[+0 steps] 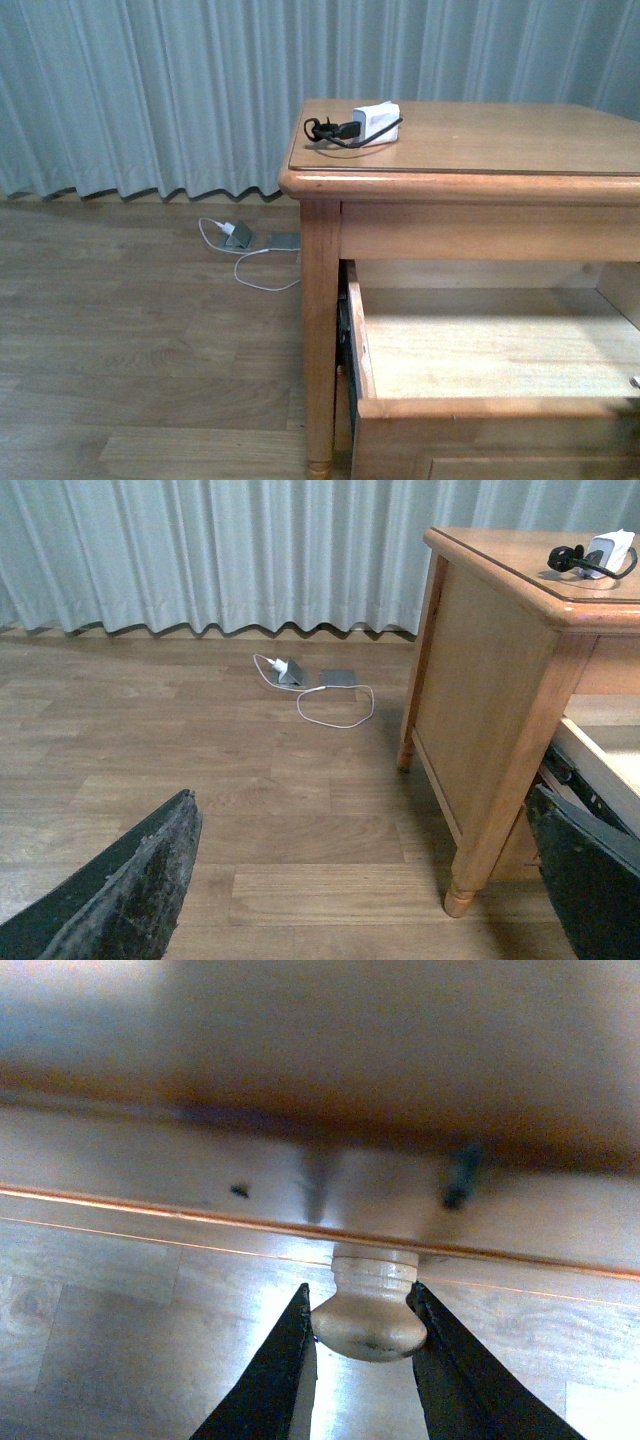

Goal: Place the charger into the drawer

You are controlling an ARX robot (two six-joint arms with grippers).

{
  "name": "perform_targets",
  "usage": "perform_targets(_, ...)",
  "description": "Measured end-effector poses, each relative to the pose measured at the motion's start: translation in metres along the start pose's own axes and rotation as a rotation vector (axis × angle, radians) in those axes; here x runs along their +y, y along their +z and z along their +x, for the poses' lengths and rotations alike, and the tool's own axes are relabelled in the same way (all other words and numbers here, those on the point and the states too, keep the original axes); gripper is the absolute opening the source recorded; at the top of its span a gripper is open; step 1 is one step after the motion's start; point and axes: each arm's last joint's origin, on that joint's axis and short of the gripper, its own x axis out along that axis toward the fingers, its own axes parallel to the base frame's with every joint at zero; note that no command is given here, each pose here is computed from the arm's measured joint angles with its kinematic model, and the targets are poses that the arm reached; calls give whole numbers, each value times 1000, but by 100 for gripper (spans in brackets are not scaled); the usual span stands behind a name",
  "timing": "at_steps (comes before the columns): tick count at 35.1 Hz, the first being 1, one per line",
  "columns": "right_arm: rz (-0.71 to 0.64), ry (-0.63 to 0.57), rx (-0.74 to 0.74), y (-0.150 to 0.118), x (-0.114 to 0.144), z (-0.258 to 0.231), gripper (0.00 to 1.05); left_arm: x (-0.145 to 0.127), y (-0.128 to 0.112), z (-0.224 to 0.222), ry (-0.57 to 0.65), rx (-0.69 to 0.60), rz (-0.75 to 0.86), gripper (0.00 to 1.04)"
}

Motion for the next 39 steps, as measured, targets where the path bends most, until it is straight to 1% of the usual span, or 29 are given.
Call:
perform_targets(2,-3,9,20,-5,1,-8,25,0,0,0,0,0,0,98)
perform_targets(3,0,10,22,-8,2,-13,33,0,0,0,0,0,0,98)
perform_targets(4,6,14,13,-7,2,-18,38,0,0,0,0,0,0,98)
perform_targets(8,42,38,-38,3,-2,-42,61,0,0,0,0,0,0,98)
perform_targets(9,56,48,-48,5,-3,-51,68,0,0,0,0,0,0,98)
perform_targets(12,75,60,-56,6,-5,-64,79,0,0,0,0,0,0,98)
perform_targets(16,118,86,-100,11,-7,-92,98,0,0,0,0,0,0,98)
perform_targets(18,131,90,-137,14,-8,-105,95,0,0,0,0,0,0,98)
perform_targets(20,151,104,-188,17,-9,-118,96,0,0,0,0,0,0,98)
perform_targets(22,167,103,-276,22,-11,-128,96,0,0,0,0,0,0,98)
perform_targets(24,161,73,-397,27,-13,-141,96,0,0,0,0,0,0,98)
perform_targets(26,152,58,-460,29,-13,-149,96,0,0,0,0,0,0,98)
perform_targets(30,150,58,-468,28,-13,-150,96,0,0,0,0,0,0,98)
perform_targets(31,137,6,-513,26,-13,-147,92,0,0,0,0,0,0,98)
perform_targets(33,98,-118,-653,19,-13,-143,82,0,0,0,0,0,0,98)
perform_targets(34,88,-161,-729,15,-13,-143,75,0,0,0,1,0,0,98)
perform_targets(36,73,-185,-794,13,-12,-146,62,0,0,0,0,0,0,98)
perform_targets(38,65,-187,-804,9,-11,-147,51,0,0,0,0,0,0,98)
perform_targets(39,64,-186,-804,7,-11,-146,48,0,0,0,0,0,0,98)
